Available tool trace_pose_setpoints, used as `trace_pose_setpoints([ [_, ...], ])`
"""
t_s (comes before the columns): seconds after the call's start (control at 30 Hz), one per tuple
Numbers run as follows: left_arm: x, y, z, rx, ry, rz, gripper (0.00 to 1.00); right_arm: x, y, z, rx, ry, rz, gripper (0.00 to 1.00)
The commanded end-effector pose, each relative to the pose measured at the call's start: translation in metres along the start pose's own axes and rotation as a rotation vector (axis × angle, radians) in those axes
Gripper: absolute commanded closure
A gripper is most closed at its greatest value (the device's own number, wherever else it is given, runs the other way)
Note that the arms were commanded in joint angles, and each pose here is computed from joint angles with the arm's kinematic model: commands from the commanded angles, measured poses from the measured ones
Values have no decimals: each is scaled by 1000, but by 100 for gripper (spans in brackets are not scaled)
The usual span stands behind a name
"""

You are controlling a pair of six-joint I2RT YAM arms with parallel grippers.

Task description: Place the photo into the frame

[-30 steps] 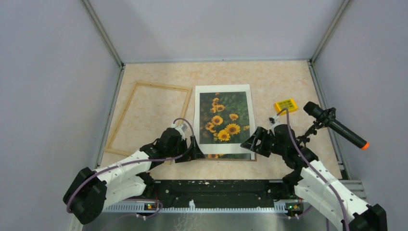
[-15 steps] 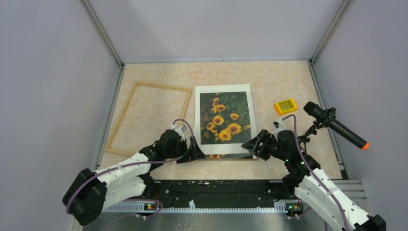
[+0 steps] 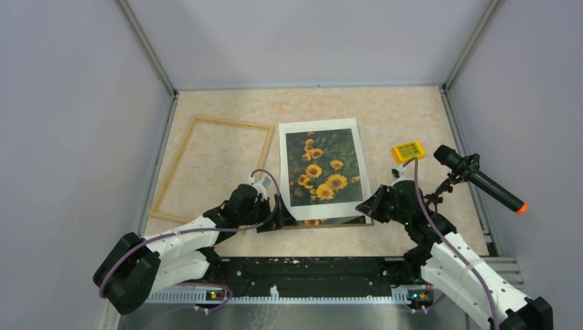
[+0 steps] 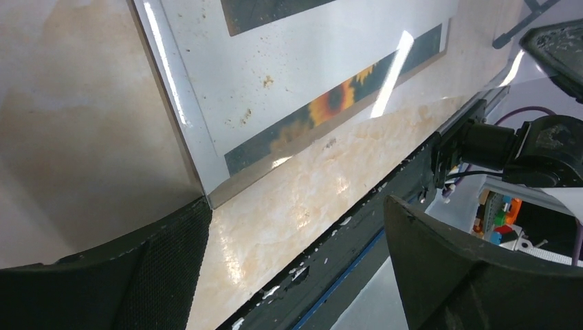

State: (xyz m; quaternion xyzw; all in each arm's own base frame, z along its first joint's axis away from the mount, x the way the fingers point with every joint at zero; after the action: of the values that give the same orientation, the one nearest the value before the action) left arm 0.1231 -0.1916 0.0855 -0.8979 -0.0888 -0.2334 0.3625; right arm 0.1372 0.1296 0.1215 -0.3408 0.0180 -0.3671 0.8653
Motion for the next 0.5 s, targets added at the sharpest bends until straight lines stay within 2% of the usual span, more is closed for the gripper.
trace_pose_setpoints([
  [0.0, -13, 7, 5, -20, 8, 54, 1, 21, -13, 37, 62, -183, -73, 100],
  [0.13, 6, 4, -6, 11, 97, 60, 1, 37, -28, 56, 52, -297, -136, 100],
  [0.3, 58, -29, -18, 219, 262, -51, 1, 49, -47, 81, 74, -410, -165, 100],
  [0.47, 100, -64, -26, 395, 332, -167, 1, 55, -60, 96, 90, -455, -176, 100],
])
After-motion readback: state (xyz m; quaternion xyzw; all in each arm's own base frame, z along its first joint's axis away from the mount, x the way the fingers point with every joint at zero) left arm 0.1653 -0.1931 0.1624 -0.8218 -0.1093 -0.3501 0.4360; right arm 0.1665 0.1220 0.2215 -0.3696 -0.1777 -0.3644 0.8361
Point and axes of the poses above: each gripper's point midway between its finger pads, its own y axis out along the fingers, its own z axis along the line the jaws close on, x = y × z, the point moved 6 cm from there along -y, back along the fingers, and after that the axes turned 15 degrees about y, right-handed, at the moved point
